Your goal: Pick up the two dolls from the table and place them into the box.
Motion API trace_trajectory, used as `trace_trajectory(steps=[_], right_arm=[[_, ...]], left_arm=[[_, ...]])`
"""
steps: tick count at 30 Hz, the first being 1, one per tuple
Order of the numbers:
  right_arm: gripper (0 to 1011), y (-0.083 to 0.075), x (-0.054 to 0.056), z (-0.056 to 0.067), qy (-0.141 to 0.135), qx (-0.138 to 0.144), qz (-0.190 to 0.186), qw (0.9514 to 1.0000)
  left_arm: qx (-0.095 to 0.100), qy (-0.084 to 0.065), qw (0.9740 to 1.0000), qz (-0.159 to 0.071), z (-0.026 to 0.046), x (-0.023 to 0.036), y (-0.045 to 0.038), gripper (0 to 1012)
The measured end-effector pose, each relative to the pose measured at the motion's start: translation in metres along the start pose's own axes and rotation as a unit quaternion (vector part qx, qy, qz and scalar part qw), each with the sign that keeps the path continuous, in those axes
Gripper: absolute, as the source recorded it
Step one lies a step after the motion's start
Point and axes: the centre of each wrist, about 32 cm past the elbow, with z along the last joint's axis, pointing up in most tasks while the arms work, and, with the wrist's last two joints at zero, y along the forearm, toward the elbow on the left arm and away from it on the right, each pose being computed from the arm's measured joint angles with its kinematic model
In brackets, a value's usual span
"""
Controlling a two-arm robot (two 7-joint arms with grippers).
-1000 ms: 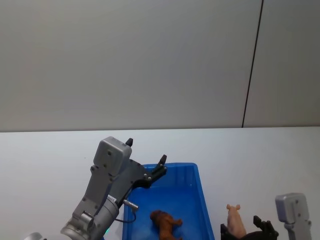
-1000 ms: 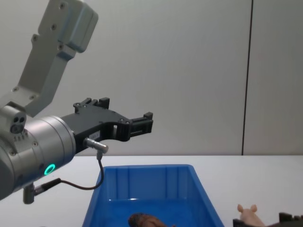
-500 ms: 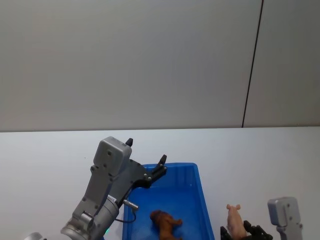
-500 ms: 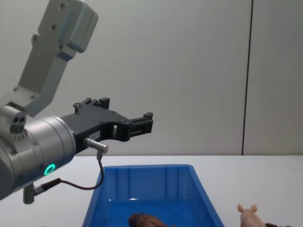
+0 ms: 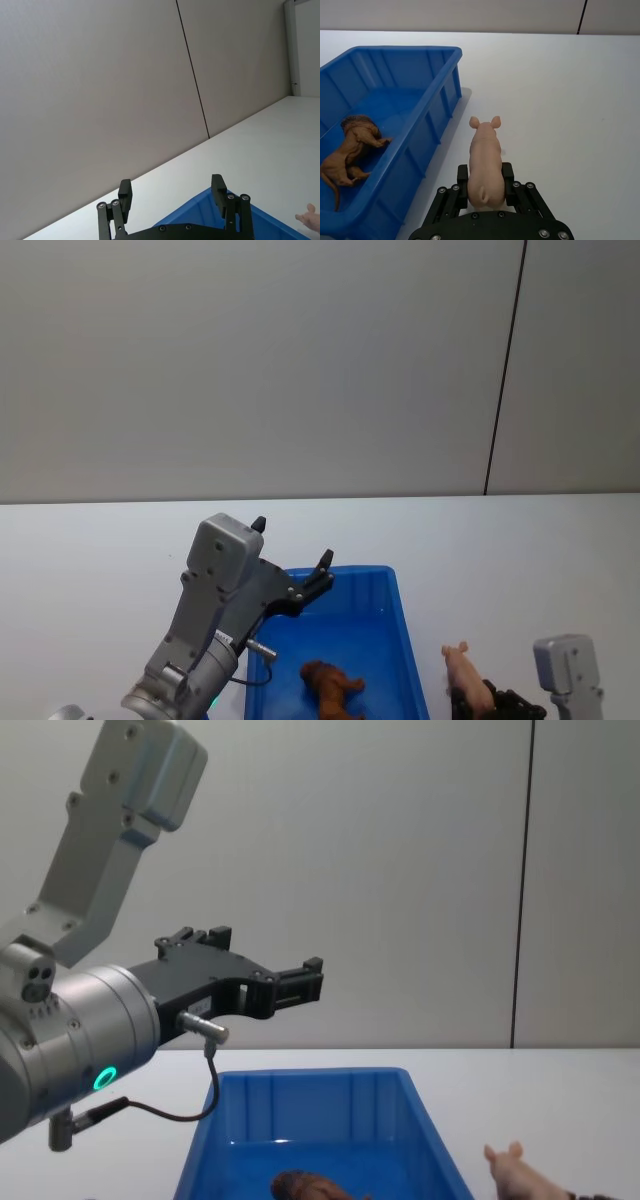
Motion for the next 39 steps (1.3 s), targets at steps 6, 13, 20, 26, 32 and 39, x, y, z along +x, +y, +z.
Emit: trace_trajectory(steps=[6,13,20,26,32,39], right_arm=[[379,-0.001,0.000,0.005,-0.010,0.023,-0.003,0.9997],[380,-0.001,0.001,0.013,-0.018,0.057,0.008,0.9982],[380,0.004,0.002,0.024,-0.021,0.091,0.040,0.9948],[379,0.012,0.002,0.035,-0.016,0.111,0.080,0.9905],[379,0.026,0.000,0.044,-0.009,0.118,0.123,0.9854],[419,0.046,-0.003,0.052,-0.001,0.108,0.158,0.9815]], left_arm=[[0.000,0.000,1.0000,0.000,0.0000,0.0000,0.0000,1001],[0.000,0.000,1.0000,0.000,0.0000,0.0000,0.0000,1001],[0.000,0.000,1.0000,0.000,0.0000,0.0000,0.0000,1001],[0.000,0.000,1.0000,0.000,0.0000,0.0000,0.0000,1001],[0.000,0.000,1.0000,0.000,0.0000,0.0000,0.0000,1001],[0.000,0.000,1.0000,0.000,0.0000,0.0000,0.0000,1001]])
